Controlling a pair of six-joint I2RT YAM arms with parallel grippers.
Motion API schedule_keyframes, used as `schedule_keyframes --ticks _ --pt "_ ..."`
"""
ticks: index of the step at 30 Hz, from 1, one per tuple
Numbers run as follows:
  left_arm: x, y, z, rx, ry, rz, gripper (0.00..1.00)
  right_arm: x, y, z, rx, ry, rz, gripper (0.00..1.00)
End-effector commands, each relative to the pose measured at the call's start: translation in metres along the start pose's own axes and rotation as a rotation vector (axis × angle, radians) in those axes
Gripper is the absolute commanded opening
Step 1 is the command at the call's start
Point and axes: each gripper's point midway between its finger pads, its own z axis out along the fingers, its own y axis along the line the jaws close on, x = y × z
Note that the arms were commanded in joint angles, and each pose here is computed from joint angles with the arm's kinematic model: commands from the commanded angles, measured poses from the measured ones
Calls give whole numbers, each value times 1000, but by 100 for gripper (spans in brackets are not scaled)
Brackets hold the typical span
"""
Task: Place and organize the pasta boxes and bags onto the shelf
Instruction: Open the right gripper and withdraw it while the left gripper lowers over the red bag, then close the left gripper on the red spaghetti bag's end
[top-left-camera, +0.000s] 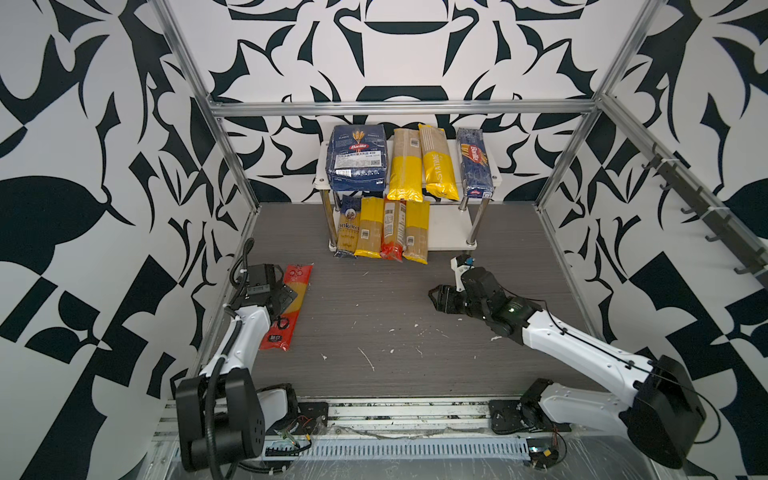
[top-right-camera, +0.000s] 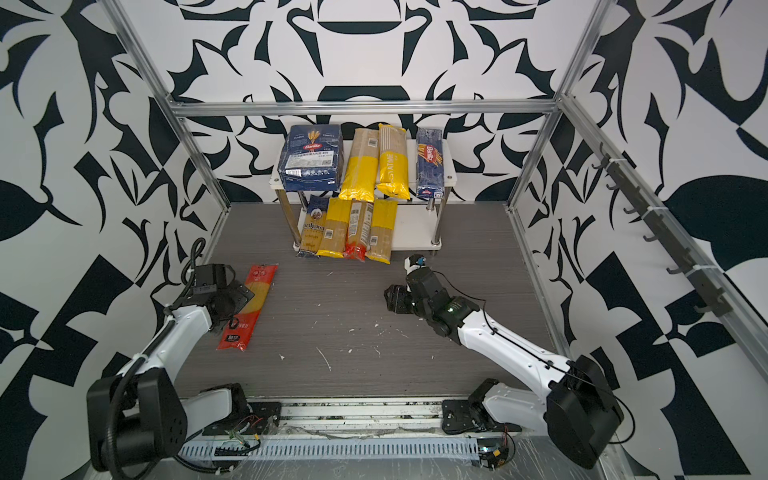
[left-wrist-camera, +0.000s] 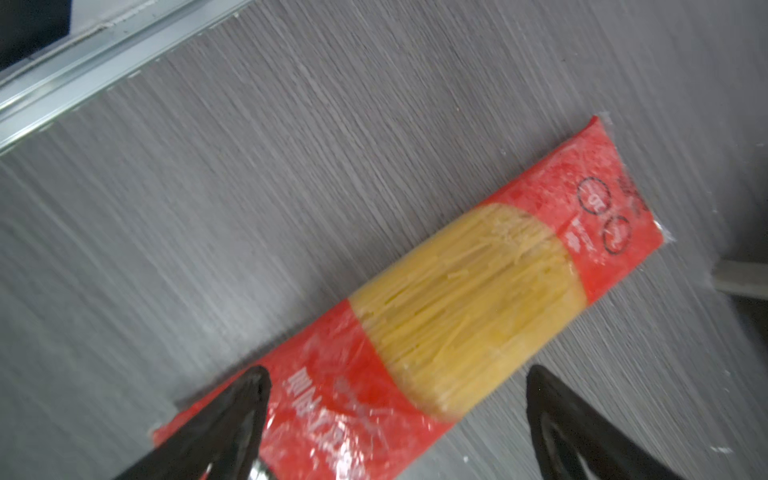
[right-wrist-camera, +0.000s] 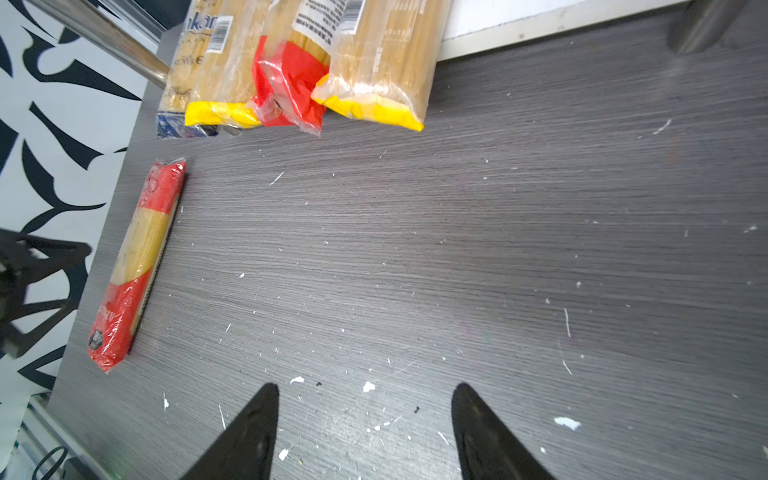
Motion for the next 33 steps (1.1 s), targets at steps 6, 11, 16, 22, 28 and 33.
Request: schedule_keyframes --ticks 6,11,16,22,28,33 --pt "9 -8 28 -1 74 3 94 -3 -1 -20 -11 -37 -29 69" --pt "36 -14 31 13 116 31 90 -3 0 -22 -17 -36 -36 69" --pt "80 -43 25 52 159 129 90 -2 2 -20 -25 -28 -36 69" --pt "135 -67 13 88 198 208 89 2 2 -21 -35 -11 -34 69" --pt "141 -67 -14 113 161 230 89 15 15 -10 -87 65 -79 69" --pt "122 -50 -43 143 88 193 92 27 41 6 -115 117 -155 69"
